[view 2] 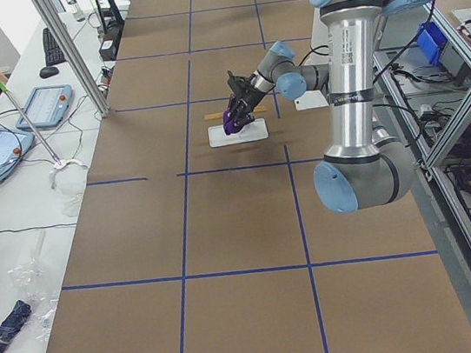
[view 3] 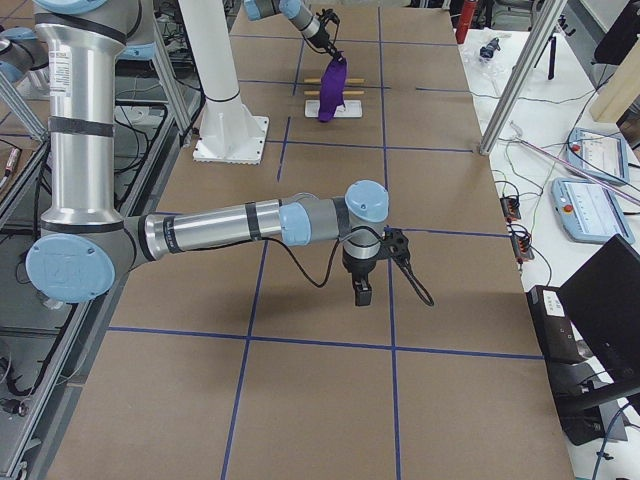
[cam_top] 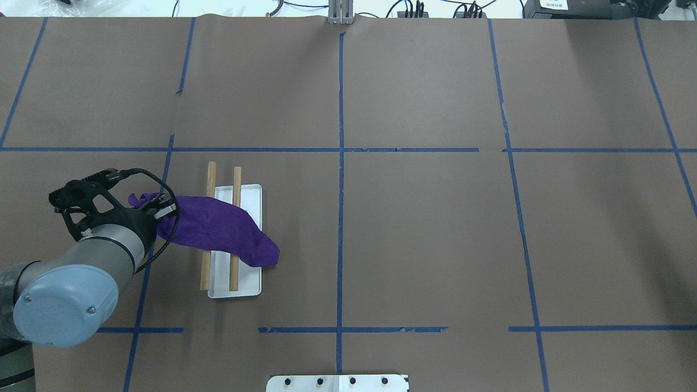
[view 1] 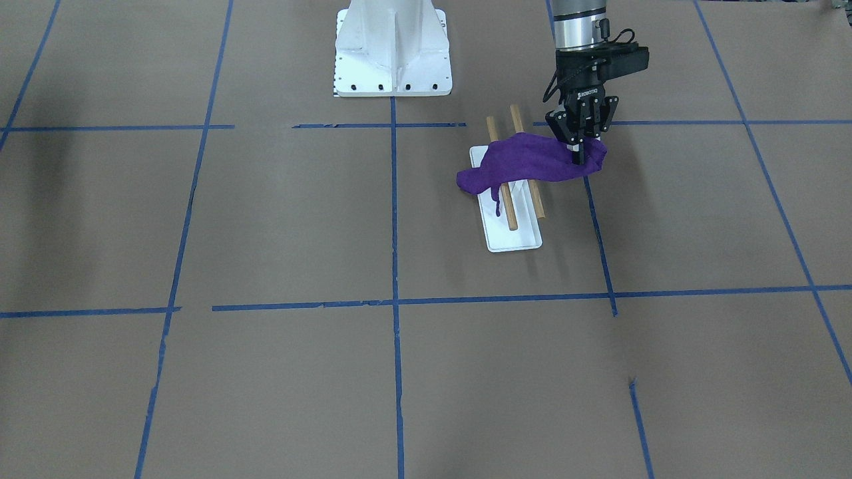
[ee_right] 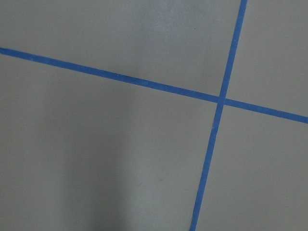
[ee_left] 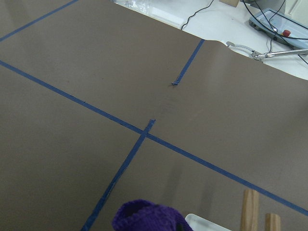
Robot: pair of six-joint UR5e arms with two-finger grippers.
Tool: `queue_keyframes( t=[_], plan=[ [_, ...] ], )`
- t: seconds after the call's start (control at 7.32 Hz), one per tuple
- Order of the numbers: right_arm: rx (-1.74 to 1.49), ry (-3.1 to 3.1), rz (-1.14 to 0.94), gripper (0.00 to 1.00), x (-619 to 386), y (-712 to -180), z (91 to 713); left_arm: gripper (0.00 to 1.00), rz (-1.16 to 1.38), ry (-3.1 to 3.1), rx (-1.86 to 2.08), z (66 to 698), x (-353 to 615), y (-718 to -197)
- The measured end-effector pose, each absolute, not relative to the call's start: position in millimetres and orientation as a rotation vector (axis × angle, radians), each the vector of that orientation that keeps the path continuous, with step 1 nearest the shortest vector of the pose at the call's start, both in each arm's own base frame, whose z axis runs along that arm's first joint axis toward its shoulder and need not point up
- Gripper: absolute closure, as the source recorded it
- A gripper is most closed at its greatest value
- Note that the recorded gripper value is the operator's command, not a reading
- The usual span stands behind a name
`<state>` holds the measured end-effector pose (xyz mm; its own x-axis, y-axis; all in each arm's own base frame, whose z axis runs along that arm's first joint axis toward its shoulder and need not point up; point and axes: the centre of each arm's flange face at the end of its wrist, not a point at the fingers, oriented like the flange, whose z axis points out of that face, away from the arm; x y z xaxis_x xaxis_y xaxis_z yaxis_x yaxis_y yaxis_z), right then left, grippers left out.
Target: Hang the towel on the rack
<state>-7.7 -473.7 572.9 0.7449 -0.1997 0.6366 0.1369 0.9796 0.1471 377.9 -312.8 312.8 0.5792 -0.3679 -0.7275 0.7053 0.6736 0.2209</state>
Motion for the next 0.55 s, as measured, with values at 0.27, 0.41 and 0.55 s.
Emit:
queue_keyframes(
  t=[0.27,0.41,0.55],
  plan=[
    [0.087,-0.709,-0.154,0.0,5,-471,578,0.0,-0.577,0.669,0.541,312,365,-326],
    [0.084,-0.71,-0.138,0.0,12,-468,582,0.0,-0.518,0.648,0.522,313,352,-338],
    [0.082,-0.711,-0.13,0.0,17,-465,585,0.0,-0.452,0.638,0.484,314,339,-350]
  ],
)
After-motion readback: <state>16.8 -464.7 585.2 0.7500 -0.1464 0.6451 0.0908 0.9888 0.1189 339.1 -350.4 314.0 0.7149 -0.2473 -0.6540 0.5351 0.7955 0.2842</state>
